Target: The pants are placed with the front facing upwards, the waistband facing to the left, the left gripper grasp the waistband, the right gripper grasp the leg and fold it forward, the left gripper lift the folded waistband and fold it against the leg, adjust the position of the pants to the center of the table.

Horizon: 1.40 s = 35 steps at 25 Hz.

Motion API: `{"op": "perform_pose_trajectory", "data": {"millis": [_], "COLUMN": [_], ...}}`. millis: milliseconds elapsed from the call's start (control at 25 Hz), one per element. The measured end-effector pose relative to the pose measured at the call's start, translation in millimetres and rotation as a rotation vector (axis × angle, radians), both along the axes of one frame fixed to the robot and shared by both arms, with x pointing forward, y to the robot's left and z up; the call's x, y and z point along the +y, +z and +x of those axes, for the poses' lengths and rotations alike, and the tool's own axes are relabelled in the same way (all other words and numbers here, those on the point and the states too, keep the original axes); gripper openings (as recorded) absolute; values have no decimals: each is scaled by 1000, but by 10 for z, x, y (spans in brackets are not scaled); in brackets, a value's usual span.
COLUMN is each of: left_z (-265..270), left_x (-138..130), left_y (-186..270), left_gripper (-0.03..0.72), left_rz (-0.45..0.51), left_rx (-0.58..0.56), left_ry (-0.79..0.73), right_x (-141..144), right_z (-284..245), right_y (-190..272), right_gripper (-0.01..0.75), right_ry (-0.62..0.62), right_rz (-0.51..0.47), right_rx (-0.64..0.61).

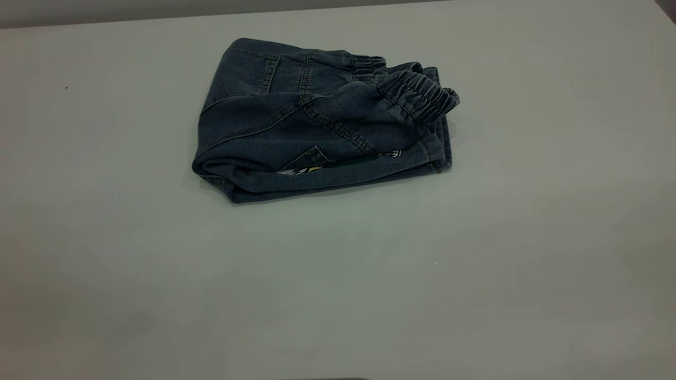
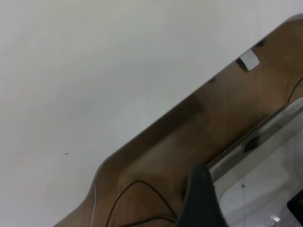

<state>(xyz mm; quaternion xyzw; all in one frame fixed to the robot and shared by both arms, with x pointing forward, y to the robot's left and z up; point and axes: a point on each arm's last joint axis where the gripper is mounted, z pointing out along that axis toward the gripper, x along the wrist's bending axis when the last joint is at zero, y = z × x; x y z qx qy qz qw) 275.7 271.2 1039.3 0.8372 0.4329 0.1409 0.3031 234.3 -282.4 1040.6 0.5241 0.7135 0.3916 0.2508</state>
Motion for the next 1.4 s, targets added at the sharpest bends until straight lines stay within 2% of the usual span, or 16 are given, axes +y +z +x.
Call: {"op": "perform_pose_trajectory", "data": {"millis": [280,600,760,1400], "left_z": [-51,-310,-444,-474], "left_x": [43,204,216,212], "left_y": [23,70,67,56], "left_gripper": [465,465,465,465], "left_rz": [-28,-88,-100,-96], "left_rx": [-43,-251,-344,-352], "left_ry": [40,369,466,503], "right_x": [-1,12,22,27], "right_z": [-6,-55,-43,-37], "right_y": [0,0,1,1], "right_gripper": [496,496,496,496], "right_ry": [0,-89,-154,-184], "right_rz": [1,18,21,23], "right_rx": [-4,-48,-48,-48]}}
